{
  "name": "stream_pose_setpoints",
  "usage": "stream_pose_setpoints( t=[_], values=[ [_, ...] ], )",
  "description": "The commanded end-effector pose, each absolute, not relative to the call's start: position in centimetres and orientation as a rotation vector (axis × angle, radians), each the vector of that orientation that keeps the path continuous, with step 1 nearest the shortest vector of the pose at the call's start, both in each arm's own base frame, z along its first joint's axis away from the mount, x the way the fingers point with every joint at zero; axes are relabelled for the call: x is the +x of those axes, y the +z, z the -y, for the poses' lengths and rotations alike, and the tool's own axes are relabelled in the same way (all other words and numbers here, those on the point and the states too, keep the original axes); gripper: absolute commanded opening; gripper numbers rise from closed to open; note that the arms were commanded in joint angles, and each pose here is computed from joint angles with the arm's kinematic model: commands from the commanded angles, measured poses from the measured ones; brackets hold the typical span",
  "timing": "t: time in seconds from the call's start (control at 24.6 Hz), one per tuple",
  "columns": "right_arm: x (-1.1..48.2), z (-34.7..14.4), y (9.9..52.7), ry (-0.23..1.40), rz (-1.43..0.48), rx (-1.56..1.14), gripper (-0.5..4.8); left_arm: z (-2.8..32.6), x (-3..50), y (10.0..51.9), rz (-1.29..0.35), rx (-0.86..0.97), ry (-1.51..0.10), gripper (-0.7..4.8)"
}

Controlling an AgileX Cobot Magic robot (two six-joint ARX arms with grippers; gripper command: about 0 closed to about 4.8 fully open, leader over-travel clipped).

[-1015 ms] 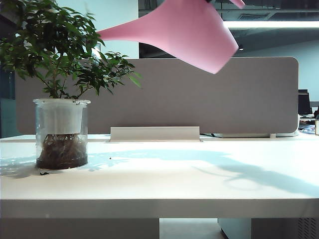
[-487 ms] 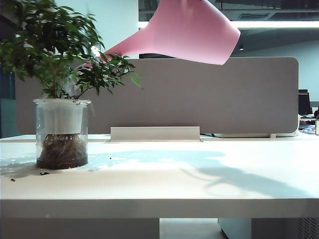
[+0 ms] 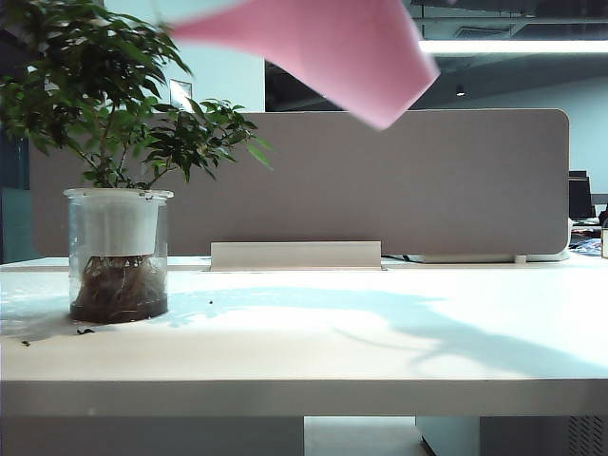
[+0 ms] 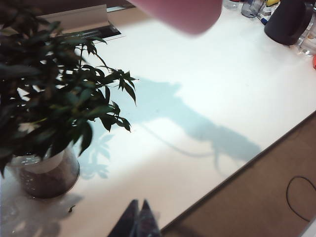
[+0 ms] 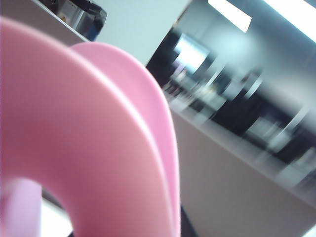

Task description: Pick up the watering can from the table, water the potted plant, and put the can back.

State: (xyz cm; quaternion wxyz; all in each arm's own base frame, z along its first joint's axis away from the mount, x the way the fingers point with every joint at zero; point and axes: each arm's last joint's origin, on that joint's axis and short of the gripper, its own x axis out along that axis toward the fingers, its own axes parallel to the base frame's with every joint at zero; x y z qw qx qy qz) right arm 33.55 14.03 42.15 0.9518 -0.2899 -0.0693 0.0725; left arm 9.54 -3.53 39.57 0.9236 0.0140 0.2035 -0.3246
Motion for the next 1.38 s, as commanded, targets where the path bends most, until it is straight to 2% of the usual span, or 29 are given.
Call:
stream_pose_setpoints(
  t=[0.04,0.24,0.45,0.89,0.93,1.01,1.38],
  values=[
    [35.0,-11.4,36.8,0.103,0.099,-0.235,-0.06,3.5,9.5,39.7,-0.408,0.028,-0.666,0.03],
    [34.3,-8.3,29.9,0.11,0.222,-0.074,-0.06,3.5,9.4,39.7,-0.407,0.027,-0.67,0.03],
    [34.7,-5.7,23.6,0.091,0.213,-0.075,-0.06,3.5,9.5,39.7,-0.409,0.028,-0.667,0.03],
    [36.7,-5.2,18.0,0.09,0.179,-0.079,-0.05,3.5,9.5,39.7,-0.408,0.027,-0.669,0.03],
    [36.8,-5.2,17.6,0.091,0.166,-0.081,0.05,3.5,9.5,39.7,-0.408,0.029,-0.661,0.03],
    [36.8,-5.2,17.5,0.091,0.162,-0.081,0.64,3.5,9.4,39.7,-0.407,0.028,-0.665,0.03],
    [36.4,-5.1,16.2,0.099,0.069,-0.091,0.65,3.5,9.4,39.7,-0.407,0.028,-0.664,0.03]
  ],
)
